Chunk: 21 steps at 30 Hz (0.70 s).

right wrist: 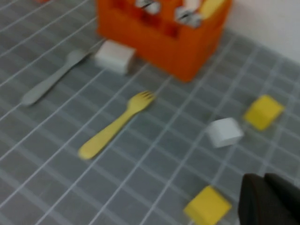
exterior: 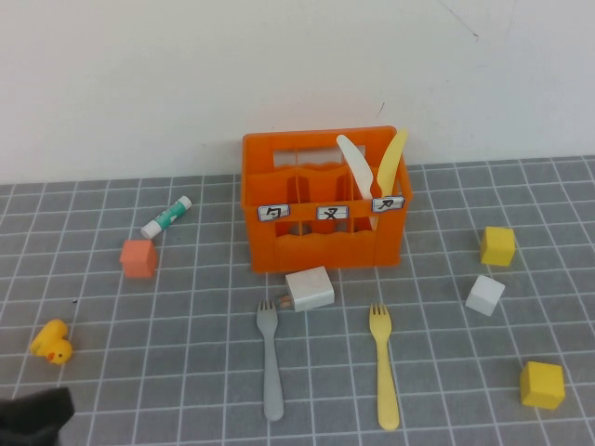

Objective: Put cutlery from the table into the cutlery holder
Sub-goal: Pick up the fork

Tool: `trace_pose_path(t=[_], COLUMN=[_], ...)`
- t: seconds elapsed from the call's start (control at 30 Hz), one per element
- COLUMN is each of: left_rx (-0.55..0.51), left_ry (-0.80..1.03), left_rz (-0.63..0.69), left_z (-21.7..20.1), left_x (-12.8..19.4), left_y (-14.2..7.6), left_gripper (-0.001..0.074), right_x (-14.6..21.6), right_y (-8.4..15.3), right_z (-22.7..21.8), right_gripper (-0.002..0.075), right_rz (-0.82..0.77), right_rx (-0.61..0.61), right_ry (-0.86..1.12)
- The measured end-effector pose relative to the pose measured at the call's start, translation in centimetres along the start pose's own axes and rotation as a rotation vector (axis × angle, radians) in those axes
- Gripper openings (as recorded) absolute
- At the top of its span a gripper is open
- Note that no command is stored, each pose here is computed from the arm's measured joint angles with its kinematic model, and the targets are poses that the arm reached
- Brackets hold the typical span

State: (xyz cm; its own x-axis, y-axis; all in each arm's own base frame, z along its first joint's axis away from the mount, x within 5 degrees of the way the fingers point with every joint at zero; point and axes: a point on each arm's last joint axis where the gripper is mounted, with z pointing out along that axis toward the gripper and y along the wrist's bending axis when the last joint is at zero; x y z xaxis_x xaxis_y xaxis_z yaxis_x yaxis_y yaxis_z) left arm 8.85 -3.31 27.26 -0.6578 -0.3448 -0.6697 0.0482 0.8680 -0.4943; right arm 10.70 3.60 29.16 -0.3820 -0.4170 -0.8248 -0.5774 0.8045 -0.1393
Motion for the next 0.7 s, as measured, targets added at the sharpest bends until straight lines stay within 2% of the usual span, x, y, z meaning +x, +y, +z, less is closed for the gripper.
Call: trace_pose_path(t=[0.13, 0.3, 0.5, 0.6, 0.7], left_rx=[0.012, 0.092, 0.132, 0.144, 0.122], left_ry=[0.134, 0.247, 0.429, 0.512, 0.511], left_rz=[0.100, 0.156, 0.149, 0.210, 0.266], left_z=[1.3, 4.5, 8.2, 9.9, 11.3], left_x=[-3.0, -4.9, -5.0, -4.3, -3.8], left_y=[-1.3, -1.8, -1.6, -2.6, -4.3], left_gripper=[-0.0001, -0.0001, -0.0001, -0.0001, -0.0001], right_x=[1.4, 3.3, 3.4, 3.3, 3.3], right_y=[0.5, 0.6, 0.6, 0.6, 0.5], right_z=[1.7, 3.2, 3.6, 3.6, 3.6], right_gripper=[-0.0002, -0.0002, -0.0002, -0.0002, -0.0002], right_rz=[-0.046, -0.020, -0.012, -0.010, -0.011], right_rx=[-0.118, -0.136, -0.155, -0.155, -0.146], right_ry=[0.051, 0.093, 0.085, 0.083, 0.080])
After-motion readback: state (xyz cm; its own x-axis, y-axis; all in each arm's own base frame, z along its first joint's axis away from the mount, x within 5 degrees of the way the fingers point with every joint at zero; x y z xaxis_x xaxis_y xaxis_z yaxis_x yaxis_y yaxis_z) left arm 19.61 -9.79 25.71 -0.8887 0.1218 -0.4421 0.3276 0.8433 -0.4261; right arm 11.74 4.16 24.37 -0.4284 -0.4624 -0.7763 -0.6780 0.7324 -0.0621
